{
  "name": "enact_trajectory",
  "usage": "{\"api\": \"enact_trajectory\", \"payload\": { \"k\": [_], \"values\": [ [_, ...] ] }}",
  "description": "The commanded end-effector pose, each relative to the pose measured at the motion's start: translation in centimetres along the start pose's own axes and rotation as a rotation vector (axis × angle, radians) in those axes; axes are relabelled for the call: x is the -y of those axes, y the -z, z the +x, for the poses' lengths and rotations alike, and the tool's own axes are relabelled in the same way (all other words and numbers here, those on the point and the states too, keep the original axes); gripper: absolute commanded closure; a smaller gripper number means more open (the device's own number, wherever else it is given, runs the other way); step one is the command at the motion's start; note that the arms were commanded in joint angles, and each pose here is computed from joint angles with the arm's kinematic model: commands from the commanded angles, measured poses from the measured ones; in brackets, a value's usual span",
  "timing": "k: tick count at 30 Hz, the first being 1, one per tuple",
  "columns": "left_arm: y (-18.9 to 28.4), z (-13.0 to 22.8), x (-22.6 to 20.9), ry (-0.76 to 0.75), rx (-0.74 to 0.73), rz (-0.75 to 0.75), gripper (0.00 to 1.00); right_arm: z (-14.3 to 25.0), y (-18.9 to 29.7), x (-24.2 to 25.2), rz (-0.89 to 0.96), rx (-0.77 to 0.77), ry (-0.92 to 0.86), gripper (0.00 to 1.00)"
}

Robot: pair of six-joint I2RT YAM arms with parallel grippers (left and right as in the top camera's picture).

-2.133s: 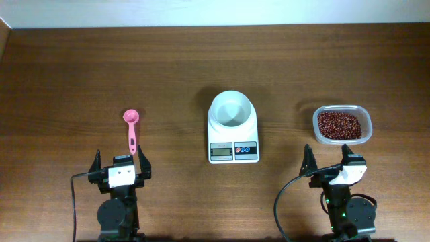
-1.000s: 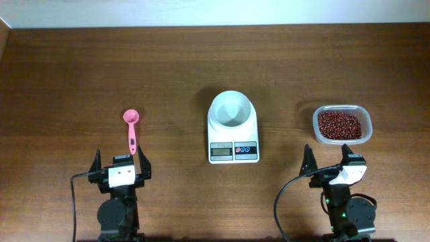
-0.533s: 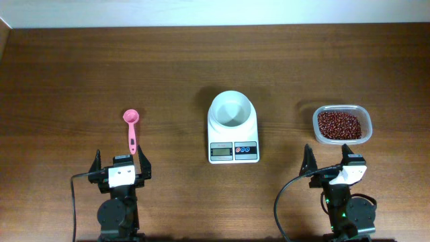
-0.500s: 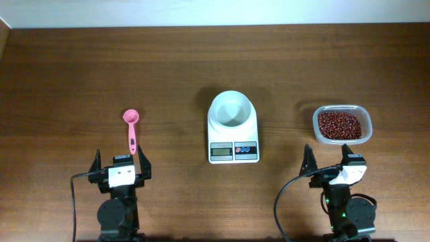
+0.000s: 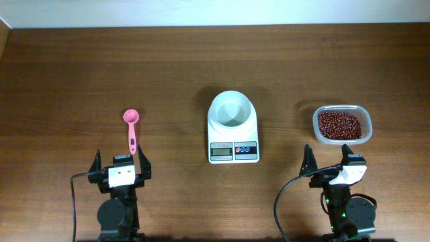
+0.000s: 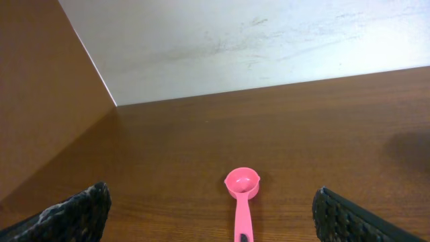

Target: Scoop item into bowl and weigh 50g on scale

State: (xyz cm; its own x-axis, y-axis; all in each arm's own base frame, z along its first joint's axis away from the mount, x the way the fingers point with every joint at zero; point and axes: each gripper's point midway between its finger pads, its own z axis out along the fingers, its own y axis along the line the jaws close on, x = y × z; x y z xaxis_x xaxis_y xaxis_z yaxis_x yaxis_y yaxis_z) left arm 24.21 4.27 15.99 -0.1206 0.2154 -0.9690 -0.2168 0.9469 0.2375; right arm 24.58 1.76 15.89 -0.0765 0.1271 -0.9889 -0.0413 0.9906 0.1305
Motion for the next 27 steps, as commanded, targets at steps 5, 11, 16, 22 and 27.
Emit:
{"api": "enact_trajectory", "payload": {
  "k": [5,11,16,22,27],
  "values": [
    [0.0,-1.0,-0.5,-0.005,0.041,-0.022,0.01,0.3,0.0,0.4,0.026,-0.004,-0.009,0.01],
    [0.9,-3.6,3.6,0.071,0.128,0.237,0.01,0.3,0.0,0.4,0.026,-0.004,-0.009,0.01],
    [3.9,-9.8,2.9,0.232,-0.019,0.345,0.01,0.3,0.0,0.4,0.025,-0.004,-0.009,0.01],
    [4.5,-20.1,2.6,0.228,-0.284,0.494,0.01,0.3,0.0,0.4,0.026,-0.004,-0.009,0.01],
    [1.5,-22.6,3.6,0.243,-0.524,0.563,0.01,0.3,0.0,0.4,0.026,-0.004,-0.009,0.01]
  ]
}}
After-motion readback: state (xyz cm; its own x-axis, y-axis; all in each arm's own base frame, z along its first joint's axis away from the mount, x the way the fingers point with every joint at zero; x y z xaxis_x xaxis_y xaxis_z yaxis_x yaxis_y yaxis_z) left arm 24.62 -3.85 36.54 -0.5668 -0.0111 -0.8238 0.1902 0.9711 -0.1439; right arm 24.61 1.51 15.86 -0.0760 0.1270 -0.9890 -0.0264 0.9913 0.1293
